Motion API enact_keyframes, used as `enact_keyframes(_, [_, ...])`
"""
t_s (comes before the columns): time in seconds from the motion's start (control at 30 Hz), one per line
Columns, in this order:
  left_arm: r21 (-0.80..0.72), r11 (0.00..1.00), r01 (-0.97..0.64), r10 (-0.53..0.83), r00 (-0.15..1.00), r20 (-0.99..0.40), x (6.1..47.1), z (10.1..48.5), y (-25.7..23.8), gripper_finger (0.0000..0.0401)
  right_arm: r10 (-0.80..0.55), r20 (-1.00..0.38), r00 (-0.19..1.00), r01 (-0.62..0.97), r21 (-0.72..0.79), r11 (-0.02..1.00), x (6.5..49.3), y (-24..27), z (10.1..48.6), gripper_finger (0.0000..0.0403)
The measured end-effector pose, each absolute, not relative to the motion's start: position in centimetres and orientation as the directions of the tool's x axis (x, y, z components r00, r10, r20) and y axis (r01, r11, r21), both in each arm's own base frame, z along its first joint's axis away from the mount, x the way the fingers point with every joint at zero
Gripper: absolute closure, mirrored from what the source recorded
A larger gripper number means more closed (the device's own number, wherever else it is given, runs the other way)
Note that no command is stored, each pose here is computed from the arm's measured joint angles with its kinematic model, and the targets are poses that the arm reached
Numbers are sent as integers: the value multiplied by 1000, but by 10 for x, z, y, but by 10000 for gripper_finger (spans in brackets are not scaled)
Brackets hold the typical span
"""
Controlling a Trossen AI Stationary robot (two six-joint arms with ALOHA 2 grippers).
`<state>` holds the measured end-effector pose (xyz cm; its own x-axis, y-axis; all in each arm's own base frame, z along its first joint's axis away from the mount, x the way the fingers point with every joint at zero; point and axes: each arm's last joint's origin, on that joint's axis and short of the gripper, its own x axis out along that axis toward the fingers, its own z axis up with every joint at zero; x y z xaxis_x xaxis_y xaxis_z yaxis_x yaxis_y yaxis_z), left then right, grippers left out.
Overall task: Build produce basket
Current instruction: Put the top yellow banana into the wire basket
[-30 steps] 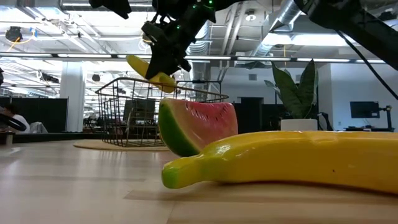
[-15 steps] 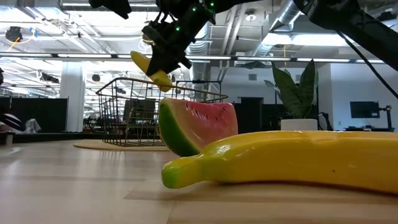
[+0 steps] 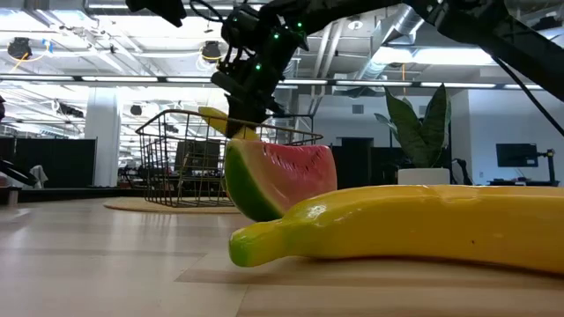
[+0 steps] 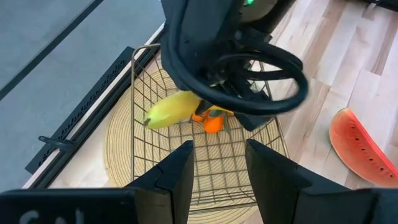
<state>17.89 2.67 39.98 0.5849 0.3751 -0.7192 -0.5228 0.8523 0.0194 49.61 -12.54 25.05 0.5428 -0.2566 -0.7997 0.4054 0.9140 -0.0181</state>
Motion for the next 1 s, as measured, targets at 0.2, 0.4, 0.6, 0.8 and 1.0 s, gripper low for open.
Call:
enact_keyframes(0.2, [19,852,-523,375,585,-719,179,400,27,269,-286,-797,532,444,-25,895,492,-138,252,289])
enact_keyframes(0.4, [19,852,-523,375,585,-719,179,400,27,269,-281,-818,503,455,-27,890,489,-140,250,289])
enact_keyframes(0.6, [19,852,-523,375,585,-719,179,400,27,269,-268,-826,496,440,-26,897,489,-133,249,289])
enact_keyframes(0.8, [18,852,-523,374,585,-719,179,400,27,269,-259,-842,473,439,-29,898,487,-133,248,289])
enact_keyframes(1.0, [18,852,-523,374,585,-720,179,400,27,269,-254,-851,461,435,-33,900,486,-131,247,289])
